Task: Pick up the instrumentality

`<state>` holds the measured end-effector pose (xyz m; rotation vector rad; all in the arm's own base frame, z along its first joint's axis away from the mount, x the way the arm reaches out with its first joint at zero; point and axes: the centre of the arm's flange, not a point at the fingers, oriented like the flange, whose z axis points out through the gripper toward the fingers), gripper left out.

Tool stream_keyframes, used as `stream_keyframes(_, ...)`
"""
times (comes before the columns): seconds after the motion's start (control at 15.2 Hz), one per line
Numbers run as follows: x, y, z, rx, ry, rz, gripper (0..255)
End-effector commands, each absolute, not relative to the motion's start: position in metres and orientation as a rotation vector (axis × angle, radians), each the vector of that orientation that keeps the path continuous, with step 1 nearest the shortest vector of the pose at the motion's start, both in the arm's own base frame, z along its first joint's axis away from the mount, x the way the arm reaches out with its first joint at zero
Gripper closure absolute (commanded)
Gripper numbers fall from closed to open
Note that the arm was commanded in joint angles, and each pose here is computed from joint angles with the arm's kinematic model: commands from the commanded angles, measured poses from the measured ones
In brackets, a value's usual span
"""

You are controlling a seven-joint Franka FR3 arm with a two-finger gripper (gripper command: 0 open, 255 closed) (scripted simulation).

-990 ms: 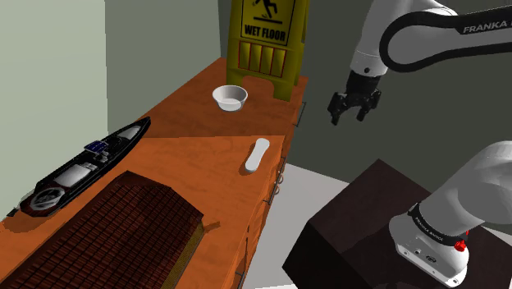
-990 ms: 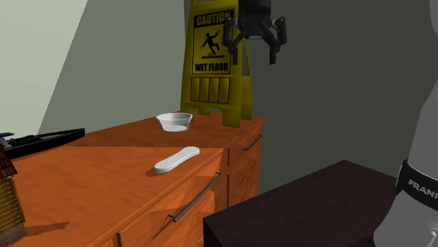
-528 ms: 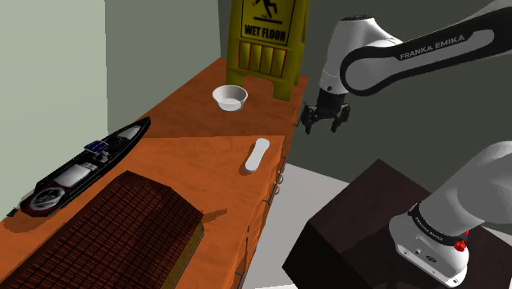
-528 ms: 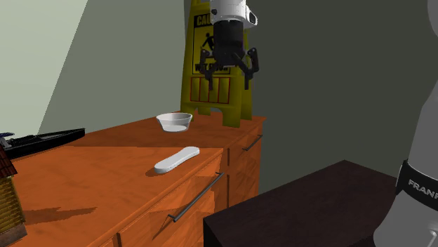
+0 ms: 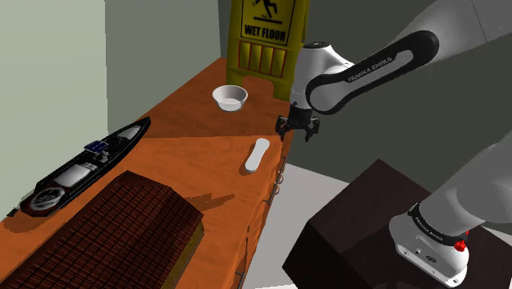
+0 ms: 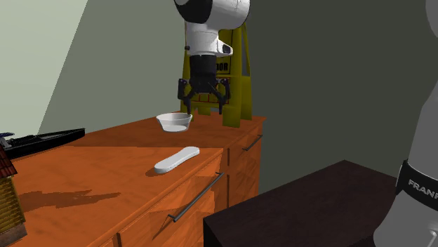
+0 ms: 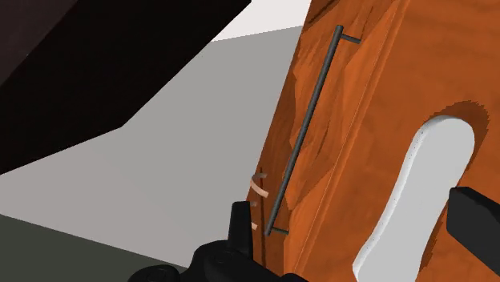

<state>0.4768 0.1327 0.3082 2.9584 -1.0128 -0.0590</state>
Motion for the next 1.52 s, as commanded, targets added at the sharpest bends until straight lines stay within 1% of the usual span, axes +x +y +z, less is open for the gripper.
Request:
stream_keyframes(0.0,0.493,0.14,0.29,2.94,-1.067,-0.051,0)
stream_keyframes(0.99,0.626,0.176,0.159,2.78,-1.422,-0.001,0)
stream_keyframes(1.45,0.626,0.176,0.122,2.78,-1.422,-0.001,0)
